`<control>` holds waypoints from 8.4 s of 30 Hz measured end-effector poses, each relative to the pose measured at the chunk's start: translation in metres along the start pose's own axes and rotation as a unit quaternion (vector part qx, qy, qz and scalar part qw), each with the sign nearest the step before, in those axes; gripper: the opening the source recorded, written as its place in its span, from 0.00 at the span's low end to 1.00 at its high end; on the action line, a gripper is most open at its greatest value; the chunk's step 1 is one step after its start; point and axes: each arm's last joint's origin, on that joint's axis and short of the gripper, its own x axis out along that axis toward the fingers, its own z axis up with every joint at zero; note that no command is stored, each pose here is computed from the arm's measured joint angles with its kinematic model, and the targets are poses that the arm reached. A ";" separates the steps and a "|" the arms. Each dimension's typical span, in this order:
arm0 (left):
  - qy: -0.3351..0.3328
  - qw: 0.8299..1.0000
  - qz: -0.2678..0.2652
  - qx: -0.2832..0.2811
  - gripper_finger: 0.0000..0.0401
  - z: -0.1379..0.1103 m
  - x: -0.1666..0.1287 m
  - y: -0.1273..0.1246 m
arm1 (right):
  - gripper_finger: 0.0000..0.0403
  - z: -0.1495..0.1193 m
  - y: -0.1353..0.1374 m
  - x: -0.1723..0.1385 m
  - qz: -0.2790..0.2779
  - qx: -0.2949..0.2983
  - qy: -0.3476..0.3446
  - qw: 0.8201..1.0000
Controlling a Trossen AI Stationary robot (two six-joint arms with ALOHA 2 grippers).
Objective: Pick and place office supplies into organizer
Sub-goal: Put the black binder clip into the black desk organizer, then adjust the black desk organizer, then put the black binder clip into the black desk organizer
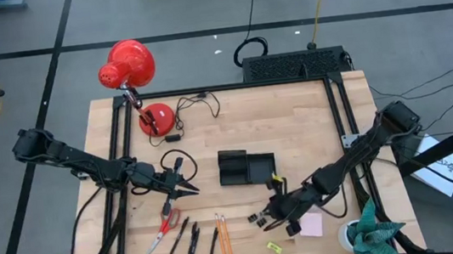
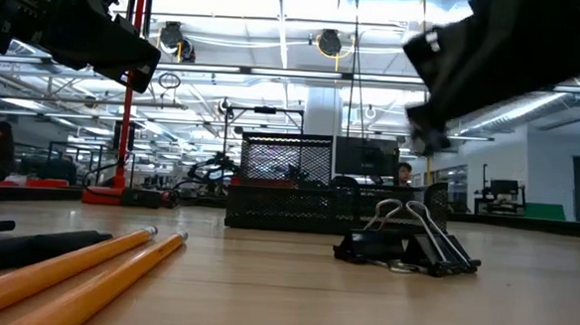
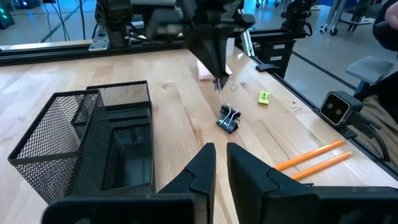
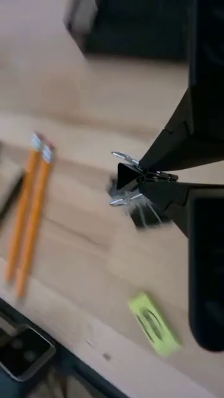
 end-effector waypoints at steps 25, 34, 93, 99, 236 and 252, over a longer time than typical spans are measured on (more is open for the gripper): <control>-0.001 1.000 0.000 0.020 0.12 0.000 0.000 0.000 | 0.05 0.010 -0.079 0.042 -0.151 0.038 -0.078 0.985; -0.002 1.000 0.000 0.018 0.12 0.000 0.000 0.000 | 0.05 -0.002 -0.090 0.057 -0.164 0.048 -0.049 0.984; -0.002 1.000 0.000 0.021 0.12 0.000 0.000 0.000 | 0.23 -0.001 -0.105 0.053 -0.175 0.109 -0.054 0.977; 0.000 1.000 0.000 0.021 0.12 0.000 0.000 0.000 | 0.23 0.017 -0.091 0.032 -0.165 0.062 -0.100 0.979; 0.011 0.999 0.034 0.021 0.12 -0.002 0.000 0.002 | 0.25 -0.067 -0.012 0.071 0.132 0.122 -0.112 0.977; 0.014 0.999 0.035 0.022 0.12 -0.003 0.000 0.002 | 0.01 -0.045 -0.017 0.057 0.151 0.090 -0.126 0.976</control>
